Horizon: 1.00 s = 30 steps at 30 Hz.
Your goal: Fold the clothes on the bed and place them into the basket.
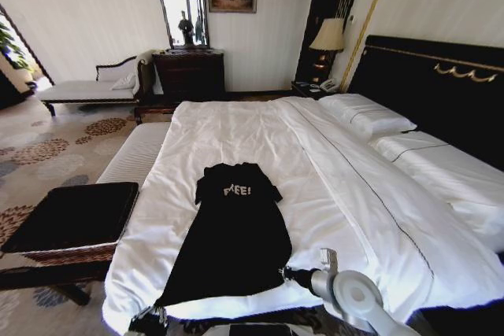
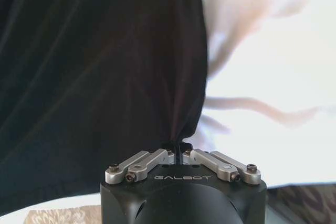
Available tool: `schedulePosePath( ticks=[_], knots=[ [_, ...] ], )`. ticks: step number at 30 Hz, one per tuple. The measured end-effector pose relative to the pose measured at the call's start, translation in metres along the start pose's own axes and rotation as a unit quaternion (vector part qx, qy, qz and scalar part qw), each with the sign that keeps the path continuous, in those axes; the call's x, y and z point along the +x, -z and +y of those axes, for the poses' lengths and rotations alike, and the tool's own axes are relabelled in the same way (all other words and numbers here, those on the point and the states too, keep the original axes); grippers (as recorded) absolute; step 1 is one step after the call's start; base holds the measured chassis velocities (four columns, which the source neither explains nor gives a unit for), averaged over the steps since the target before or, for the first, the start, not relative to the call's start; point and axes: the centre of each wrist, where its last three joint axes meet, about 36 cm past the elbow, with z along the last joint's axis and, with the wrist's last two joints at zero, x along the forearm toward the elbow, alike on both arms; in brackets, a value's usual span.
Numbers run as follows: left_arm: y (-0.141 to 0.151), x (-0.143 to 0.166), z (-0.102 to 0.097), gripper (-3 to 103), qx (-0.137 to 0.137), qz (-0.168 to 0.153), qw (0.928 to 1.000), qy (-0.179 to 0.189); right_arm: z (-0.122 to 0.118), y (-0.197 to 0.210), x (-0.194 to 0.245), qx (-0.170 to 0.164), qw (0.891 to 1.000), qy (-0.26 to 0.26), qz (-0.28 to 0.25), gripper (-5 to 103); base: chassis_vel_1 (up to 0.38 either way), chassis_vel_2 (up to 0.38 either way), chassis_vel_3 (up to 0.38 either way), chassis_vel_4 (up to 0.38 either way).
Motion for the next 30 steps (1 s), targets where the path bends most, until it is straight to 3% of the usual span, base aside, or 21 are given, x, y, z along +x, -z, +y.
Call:
schedulePosePath(
  ticks=[3, 10, 16, 22, 30],
  knots=[
    [-0.017, 0.012, -0.011, 1, -0.018, 0.007, 0.9998, -0.005, -0.002, -0.016, 0.004, 0.005, 1.0, -0.015, 0.013, 2, 0.0, 0.0, 0.0, 0.0],
    [-0.029, 0.022, -0.016, 1, -0.027, 0.023, 0.9994, -0.002, 0.001, -0.026, 0.016, 0.007, 1.0, -0.02, 0.017, 2, 0.0, 0.0, 0.0, 0.0],
    [-0.041, 0.007, -0.016, 1, -0.029, 0.026, 0.9992, 0.011, -0.003, -0.036, 0.01, 0.007, 0.999, -0.033, 0.028, 2, 0.0, 0.0, 0.0, 0.0],
    [-0.041, -0.014, -0.026, 1, -0.011, 0.037, 0.9992, 0.011, 0.001, -0.04, 0.012, 0.002, 0.999, -0.03, 0.027, 2, 0.0, 0.0, 0.0, 0.0],
    [-0.048, -0.019, -0.028, 1, -0.023, 0.042, 0.9988, 0.009, -0.004, -0.052, 0.015, -0.004, 0.998, -0.048, 0.039, 2, 0.0, 0.0, 0.0, 0.0]
  ],
)
